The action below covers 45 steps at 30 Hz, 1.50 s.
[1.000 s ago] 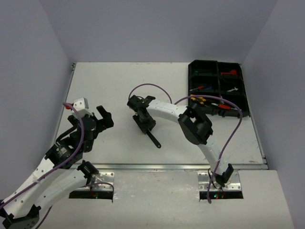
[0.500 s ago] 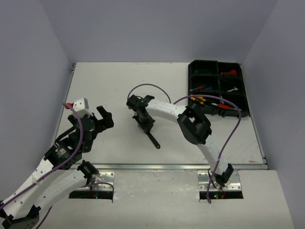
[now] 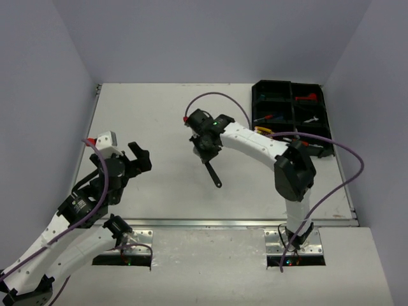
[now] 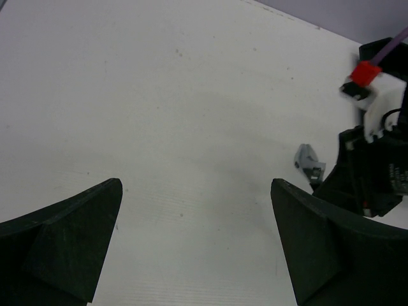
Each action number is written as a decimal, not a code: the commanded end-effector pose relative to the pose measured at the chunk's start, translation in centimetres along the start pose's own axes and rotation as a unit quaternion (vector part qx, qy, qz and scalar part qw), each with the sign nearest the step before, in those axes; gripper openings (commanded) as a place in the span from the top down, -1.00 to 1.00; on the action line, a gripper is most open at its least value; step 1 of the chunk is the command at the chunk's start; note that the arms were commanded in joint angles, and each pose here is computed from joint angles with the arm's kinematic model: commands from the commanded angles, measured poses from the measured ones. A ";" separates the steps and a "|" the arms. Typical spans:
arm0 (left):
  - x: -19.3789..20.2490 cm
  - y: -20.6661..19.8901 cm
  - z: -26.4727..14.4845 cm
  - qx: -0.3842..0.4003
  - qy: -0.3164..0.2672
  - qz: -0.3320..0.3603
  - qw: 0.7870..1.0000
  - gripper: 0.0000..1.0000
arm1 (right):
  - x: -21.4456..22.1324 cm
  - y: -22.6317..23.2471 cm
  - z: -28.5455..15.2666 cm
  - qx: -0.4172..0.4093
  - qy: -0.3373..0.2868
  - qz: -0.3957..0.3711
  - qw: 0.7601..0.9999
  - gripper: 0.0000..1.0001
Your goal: Sort the tools into containers
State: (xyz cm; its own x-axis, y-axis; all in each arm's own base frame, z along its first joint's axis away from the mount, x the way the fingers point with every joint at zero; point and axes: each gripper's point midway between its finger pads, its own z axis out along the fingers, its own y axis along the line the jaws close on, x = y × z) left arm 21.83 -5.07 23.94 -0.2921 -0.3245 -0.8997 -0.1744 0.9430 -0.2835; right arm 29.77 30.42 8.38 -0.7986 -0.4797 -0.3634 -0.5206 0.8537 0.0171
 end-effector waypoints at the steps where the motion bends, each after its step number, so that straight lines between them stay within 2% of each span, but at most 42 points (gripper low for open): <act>1: -1.2 -0.5 -0.1 0.011 -0.019 -0.014 1.000 -1.00 | -2.6 -7.4 -5.5 0.028 -0.083 0.090 0.992 1.00; 6: -1.2 -0.6 -0.2 0.016 -0.020 -0.014 1.000 -1.00 | -2.9 -17.8 -12.4 0.068 -0.165 0.212 0.961 1.00; 9: -1.3 -0.8 -0.3 0.024 -0.021 -0.015 0.999 -1.00 | -0.7 -27.5 -15.4 0.125 -0.186 0.326 0.919 1.00; 11: -1.2 -0.9 -0.2 0.028 -0.020 -0.013 0.999 -1.00 | 0.4 -31.6 -16.8 0.130 -0.199 0.380 0.894 1.00; 14: -1.2 -1.2 -0.2 0.034 -0.018 -0.010 0.999 -1.00 | 0.2 -34.8 -18.8 0.130 -0.226 0.415 0.871 1.00; 18: -1.0 -1.3 -0.1 0.037 -0.015 -0.007 0.999 -1.00 | 0.7 -39.0 -18.2 0.097 -0.213 0.473 0.850 1.00; 21: -1.0 -1.4 -0.2 0.038 -0.016 -0.007 0.999 -1.00 | 2.1 -40.6 -17.2 0.083 -0.203 0.510 0.832 1.00; 27: -1.1 -1.6 -0.2 0.045 -0.015 -0.005 0.999 -1.00 | 4.5 -40.8 -14.0 0.069 -0.168 0.554 0.813 1.00; 38: -1.5 -1.8 -0.7 0.061 -0.024 -0.012 0.998 -1.00 | 9.0 -40.3 -10.4 0.048 -0.168 0.651 0.739 1.00; 45: -1.7 -1.6 -0.9 0.059 -0.029 -0.016 0.998 -1.00 | 10.3 -40.6 -9.2 0.032 -0.168 0.688 0.706 1.00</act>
State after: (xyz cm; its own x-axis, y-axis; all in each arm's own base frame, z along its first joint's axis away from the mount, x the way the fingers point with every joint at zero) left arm 21.51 -6.15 25.09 -0.2762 -0.3322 -0.9019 -0.0811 0.9431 -0.3226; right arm 38.22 -10.15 9.69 -0.5097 0.8351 -0.2069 0.7193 0.5456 0.4300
